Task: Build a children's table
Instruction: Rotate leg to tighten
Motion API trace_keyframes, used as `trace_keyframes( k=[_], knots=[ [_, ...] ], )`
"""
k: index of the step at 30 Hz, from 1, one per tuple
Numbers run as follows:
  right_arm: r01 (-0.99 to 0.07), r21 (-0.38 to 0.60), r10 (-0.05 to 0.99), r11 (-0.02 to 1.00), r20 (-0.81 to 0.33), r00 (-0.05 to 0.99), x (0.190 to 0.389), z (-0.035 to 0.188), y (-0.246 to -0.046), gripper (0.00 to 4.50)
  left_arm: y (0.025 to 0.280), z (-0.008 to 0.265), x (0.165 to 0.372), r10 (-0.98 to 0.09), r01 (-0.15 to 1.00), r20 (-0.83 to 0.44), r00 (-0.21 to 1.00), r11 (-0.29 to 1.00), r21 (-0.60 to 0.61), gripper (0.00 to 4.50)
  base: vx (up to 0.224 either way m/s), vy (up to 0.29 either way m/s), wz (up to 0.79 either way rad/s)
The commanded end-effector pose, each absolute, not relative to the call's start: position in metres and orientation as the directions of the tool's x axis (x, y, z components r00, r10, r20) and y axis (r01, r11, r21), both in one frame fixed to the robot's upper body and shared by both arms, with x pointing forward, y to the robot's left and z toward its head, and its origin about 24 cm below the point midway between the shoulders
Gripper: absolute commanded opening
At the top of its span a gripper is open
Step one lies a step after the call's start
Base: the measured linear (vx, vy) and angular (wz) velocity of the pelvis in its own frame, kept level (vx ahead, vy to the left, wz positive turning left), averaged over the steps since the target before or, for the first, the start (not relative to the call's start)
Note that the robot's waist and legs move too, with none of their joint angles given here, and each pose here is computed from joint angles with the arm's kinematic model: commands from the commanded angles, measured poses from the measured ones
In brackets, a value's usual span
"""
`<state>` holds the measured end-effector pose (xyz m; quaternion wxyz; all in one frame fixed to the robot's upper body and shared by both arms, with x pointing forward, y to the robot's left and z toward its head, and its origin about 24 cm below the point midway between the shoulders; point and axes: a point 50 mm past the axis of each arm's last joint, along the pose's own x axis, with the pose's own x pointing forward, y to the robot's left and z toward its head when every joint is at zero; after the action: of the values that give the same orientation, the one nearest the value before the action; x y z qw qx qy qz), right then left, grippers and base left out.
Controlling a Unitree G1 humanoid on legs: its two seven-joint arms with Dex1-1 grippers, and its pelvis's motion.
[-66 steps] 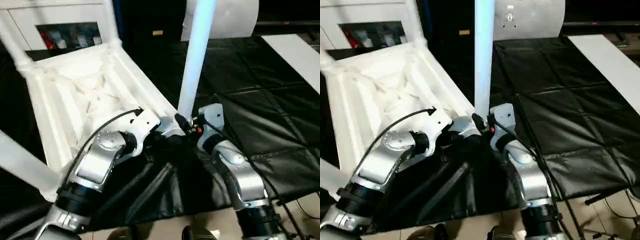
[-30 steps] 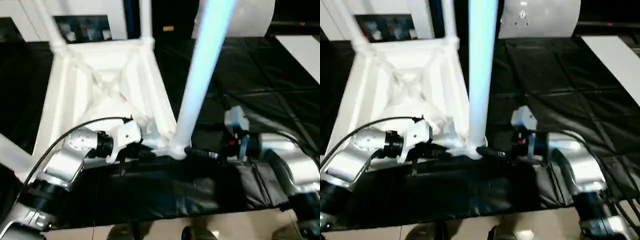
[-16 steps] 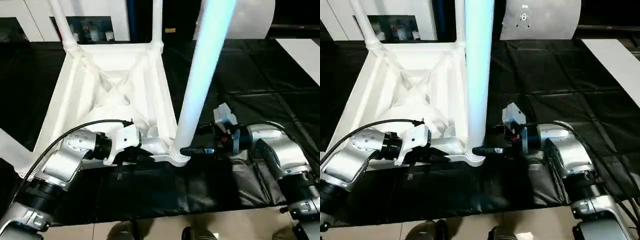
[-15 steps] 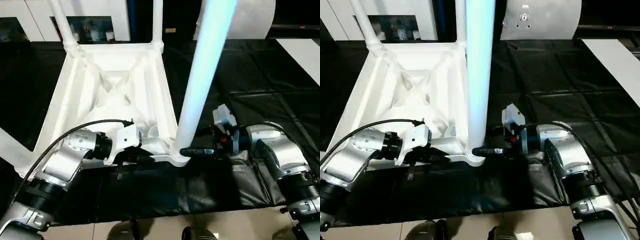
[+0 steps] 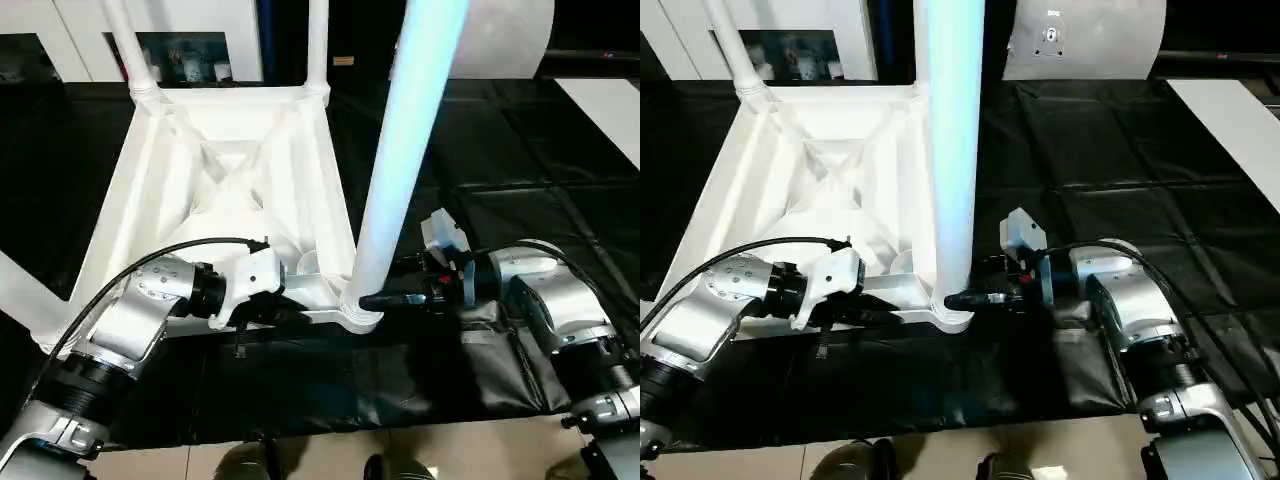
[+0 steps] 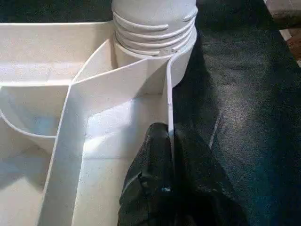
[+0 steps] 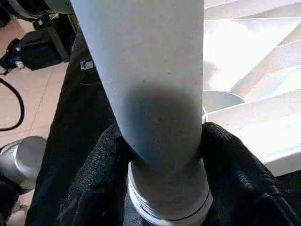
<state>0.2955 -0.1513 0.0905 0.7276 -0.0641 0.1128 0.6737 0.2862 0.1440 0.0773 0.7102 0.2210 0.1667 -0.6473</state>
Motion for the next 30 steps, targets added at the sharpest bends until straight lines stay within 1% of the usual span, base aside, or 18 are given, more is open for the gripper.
trace_keyframes(
  k=[1, 4, 7, 8, 10, 11, 13, 15, 18, 19, 21, 22, 23, 24, 25, 27, 28, 30],
  knots=[
    [-0.990, 0.118, 0.970, 0.078, -0.240, 0.048, 0.283, 0.080, -0.143, 1.95, 0.136, 0.067, 0.287, -0.846, 0.991, -0.516, 0.135, 0.126, 0.052, 0.00, 0.000, 0.000, 0.00],
    [-0.982, 0.129, 0.963, 0.137, -0.251, 0.102, 0.281, 0.074, -0.141, 1.95, 0.134, 0.068, 0.290, -0.850, 0.985, -0.499, 0.169, 0.165, 0.053, 0.00, 0.000, 0.000, 0.00],
    [-0.947, 0.135, 0.924, 0.292, -0.296, 0.243, 0.275, 0.059, -0.127, 1.95, 0.123, 0.071, 0.295, -0.852, 0.969, -0.468, 0.236, 0.242, 0.047, 0.00, 0.000, 0.000, 0.00],
    [-0.941, 0.137, 0.918, 0.309, -0.300, 0.258, 0.275, 0.058, -0.125, 1.95, 0.122, 0.071, 0.295, -0.852, 0.968, -0.465, 0.240, 0.248, 0.044, 0.00, 0.000, 0.000, 0.00],
    [-0.878, 0.176, 0.877, 0.444, -0.287, 0.386, 0.276, 0.051, -0.107, 1.94, 0.110, 0.072, 0.299, -0.851, 0.951, -0.438, 0.292, 0.308, 0.036, 0.00, -0.035, 0.007, -0.03],
    [-0.878, 0.176, 0.877, 0.444, -0.287, 0.386, 0.276, 0.051, -0.107, 1.94, 0.110, 0.072, 0.299, -0.851, 0.951, -0.438, 0.292, 0.308, 0.036, 0.00, -0.071, 0.014, -0.05],
    [-0.828, 0.210, 0.844, 0.520, -0.277, 0.460, 0.279, 0.050, -0.095, 1.94, 0.102, 0.072, 0.301, -0.841, 0.934, -0.423, 0.337, 0.355, 0.038, 0.00, -0.062, 0.022, -0.13],
    [-0.730, 0.228, 0.761, 0.645, -0.279, 0.586, 0.290, 0.050, -0.082, 1.94, 0.089, 0.075, 0.306, -0.830, 0.909, -0.395, 0.394, 0.416, 0.032, 0.00, -0.054, 0.031, -0.16],
    [-0.651, 0.244, 0.695, 0.718, -0.283, 0.661, 0.297, 0.050, -0.073, 1.94, 0.079, 0.077, 0.309, -0.822, 0.891, -0.375, 0.429, 0.454, 0.023, 0.00, -0.051, 0.050, -0.18],
    [-0.586, 0.245, 0.635, 0.772, -0.282, 0.719, 0.300, 0.050, -0.064, 1.94, 0.068, 0.080, 0.311, -0.813, 0.873, -0.355, 0.461, 0.487, 0.019, 0.00, -0.038, 0.051, -0.16],
    [-0.518, 0.249, 0.572, 0.819, -0.270, 0.774, 0.300, 0.050, -0.055, 1.94, 0.054, 0.084, 0.313, -0.813, 0.864, -0.332, 0.478, 0.503, 0.012, 0.00, -0.019, 0.025, -0.08],
    [-0.518, 0.249, 0.572, 0.819, -0.270, 0.774, 0.300, 0.050, -0.055, 1.94, 0.054, 0.084, 0.313, -0.813, 0.864, -0.332, 0.478, 0.503, 0.012, 0.00, 0.000, 0.000, 0.00],
    [-0.503, 0.256, 0.560, 0.825, -0.260, 0.787, 0.299, 0.051, -0.052, 2.29, 0.049, 0.086, 0.313, -0.814, 0.862, -0.324, 0.482, 0.507, 0.011, 0.00, 0.000, 0.000, 0.00],
    [-0.499, 0.270, 0.557, 0.823, -0.219, 0.801, 0.300, 0.056, -0.051, 2.29, 0.047, 0.086, 0.313, -0.812, 0.860, -0.324, 0.486, 0.510, 0.014, 0.00, 0.000, 0.000, 0.00],
    [-0.501, 0.279, 0.559, 0.819, -0.186, 0.808, 0.300, 0.060, -0.050, 2.66, 0.046, 0.086, 0.314, -0.809, 0.858, -0.327, 0.489, 0.513, 0.017, 0.00, 0.000, 0.000, 0.00],
    [-0.482, 0.282, 0.534, 0.830, -0.150, 0.832, 0.303, 0.066, -0.058, 2.72, 0.053, 0.083, 0.315, -0.789, 0.850, -0.352, 0.504, 0.524, 0.043, 0.00, 0.000, 0.000, 0.00],
    [-0.509, 0.236, 0.546, 0.828, -0.133, 0.827, 0.305, 0.068, -0.067, 2.72, 0.063, 0.080, 0.316, -0.774, 0.846, -0.373, 0.512, 0.529, 0.064, 0.00, 0.000, 0.000, 0.00],
    [-0.548, 0.160, 0.568, 0.821, -0.123, 0.814, 0.305, 0.069, -0.077, 3.08, 0.073, 0.077, 0.317, -0.762, 0.844, -0.394, 0.514, 0.532, 0.072, 0.00, 0.000, 0.000, 0.00]
  ],
)
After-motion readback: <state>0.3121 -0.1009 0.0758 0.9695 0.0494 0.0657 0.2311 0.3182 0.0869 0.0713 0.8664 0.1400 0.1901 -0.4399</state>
